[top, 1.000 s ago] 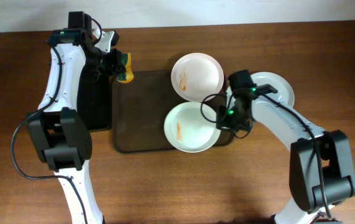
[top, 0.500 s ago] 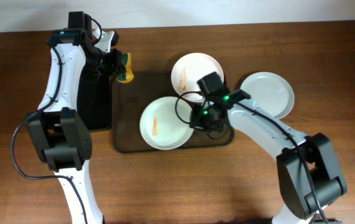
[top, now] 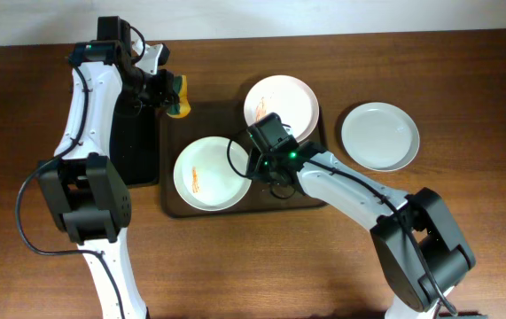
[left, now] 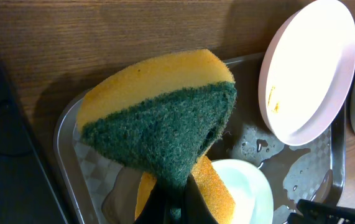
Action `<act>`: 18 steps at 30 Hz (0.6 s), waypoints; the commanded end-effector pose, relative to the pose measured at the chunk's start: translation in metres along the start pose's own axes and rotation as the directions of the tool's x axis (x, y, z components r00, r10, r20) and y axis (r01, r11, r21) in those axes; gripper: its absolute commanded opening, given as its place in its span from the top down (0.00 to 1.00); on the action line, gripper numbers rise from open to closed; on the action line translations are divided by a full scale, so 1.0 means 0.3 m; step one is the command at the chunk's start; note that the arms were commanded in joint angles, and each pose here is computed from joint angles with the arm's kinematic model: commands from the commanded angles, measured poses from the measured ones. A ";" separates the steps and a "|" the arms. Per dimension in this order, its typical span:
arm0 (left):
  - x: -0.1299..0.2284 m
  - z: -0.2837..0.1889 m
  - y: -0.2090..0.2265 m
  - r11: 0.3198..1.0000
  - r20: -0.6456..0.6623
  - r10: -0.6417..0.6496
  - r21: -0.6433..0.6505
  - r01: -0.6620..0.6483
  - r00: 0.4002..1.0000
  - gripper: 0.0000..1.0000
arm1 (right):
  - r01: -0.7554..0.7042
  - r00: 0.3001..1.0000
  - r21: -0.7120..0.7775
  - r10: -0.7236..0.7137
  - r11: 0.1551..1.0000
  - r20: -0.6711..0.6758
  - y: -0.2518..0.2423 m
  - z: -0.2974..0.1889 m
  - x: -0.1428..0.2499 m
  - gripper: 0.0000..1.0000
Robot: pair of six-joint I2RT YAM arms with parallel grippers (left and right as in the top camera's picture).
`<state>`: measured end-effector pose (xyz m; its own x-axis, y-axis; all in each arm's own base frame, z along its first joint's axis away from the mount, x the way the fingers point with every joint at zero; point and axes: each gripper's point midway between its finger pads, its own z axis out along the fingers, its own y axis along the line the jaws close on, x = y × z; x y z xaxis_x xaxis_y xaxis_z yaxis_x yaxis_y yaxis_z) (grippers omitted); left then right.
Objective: Clean dirty plates on tray and stack at the side
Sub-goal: 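Slide the held plate left toward the sponge with the right gripper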
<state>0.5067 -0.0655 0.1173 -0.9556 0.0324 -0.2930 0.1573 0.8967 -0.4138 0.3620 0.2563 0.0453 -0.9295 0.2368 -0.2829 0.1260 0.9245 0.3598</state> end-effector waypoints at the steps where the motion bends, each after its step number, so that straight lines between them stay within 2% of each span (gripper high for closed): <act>1: -0.017 0.005 -0.005 1.000 0.013 0.002 0.007 -0.003 1.000 0.99 | 0.036 0.999 -0.052 -0.038 0.998 -0.039 0.029 0.033 0.008 0.57; 9: -0.022 0.005 -0.005 1.000 0.019 0.006 0.006 -0.006 1.000 0.99 | 0.087 0.992 -0.079 -0.093 0.993 -0.082 0.073 0.109 -0.003 0.57; 14: -0.022 0.005 -0.005 1.000 0.019 0.006 0.006 -0.006 1.000 0.99 | 0.062 0.994 -0.067 -0.068 0.996 -0.085 0.060 0.144 -0.029 0.69; 18: -0.022 0.005 -0.005 1.000 0.019 0.006 0.006 -0.006 1.000 0.99 | 0.054 0.993 -0.066 -0.061 0.996 -0.100 0.053 0.152 -0.021 0.86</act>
<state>0.5100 -0.0655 0.1184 -0.9509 0.0325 -0.3079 0.1637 0.8968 -0.4109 0.3819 0.2819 0.0160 -0.9634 0.1423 -0.2273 0.0426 0.9180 0.3944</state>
